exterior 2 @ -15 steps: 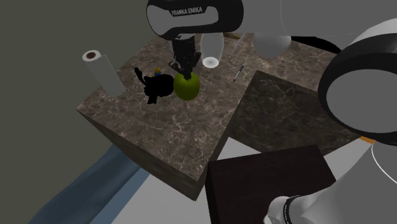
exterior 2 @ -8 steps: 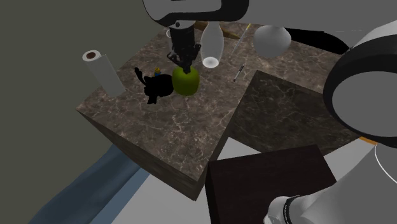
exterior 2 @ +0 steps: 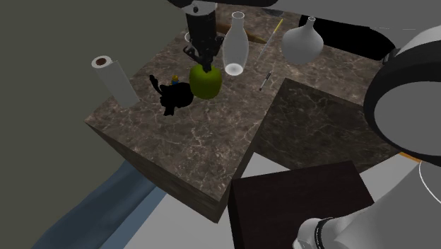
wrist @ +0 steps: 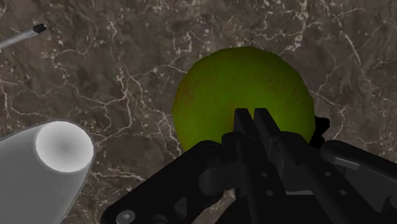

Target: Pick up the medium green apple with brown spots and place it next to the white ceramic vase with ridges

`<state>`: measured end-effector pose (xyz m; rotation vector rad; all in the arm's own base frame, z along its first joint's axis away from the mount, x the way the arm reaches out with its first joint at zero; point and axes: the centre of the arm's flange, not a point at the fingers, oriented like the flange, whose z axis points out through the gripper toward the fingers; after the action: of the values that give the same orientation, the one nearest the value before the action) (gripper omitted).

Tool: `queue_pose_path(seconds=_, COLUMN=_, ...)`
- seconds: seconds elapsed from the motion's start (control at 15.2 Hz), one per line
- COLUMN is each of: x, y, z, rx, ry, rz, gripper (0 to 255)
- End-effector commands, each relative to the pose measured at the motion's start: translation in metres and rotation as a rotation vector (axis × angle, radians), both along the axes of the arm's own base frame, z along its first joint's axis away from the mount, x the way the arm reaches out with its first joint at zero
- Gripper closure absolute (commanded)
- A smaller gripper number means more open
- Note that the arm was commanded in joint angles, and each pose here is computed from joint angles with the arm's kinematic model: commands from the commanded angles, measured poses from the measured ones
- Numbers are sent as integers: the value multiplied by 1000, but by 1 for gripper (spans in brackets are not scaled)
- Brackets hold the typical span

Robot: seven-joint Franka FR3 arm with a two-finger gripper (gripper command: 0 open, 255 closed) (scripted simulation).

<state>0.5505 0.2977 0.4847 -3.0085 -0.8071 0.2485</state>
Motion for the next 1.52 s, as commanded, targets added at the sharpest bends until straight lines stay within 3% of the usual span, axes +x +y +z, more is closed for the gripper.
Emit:
queue_pose_path(seconds=0.0, x=0, y=0, z=9, rx=0, ry=0, rz=0, gripper=255)
queue_pose_path(seconds=1.45, x=0, y=0, z=126, rx=0, ry=0, rz=0, gripper=255)
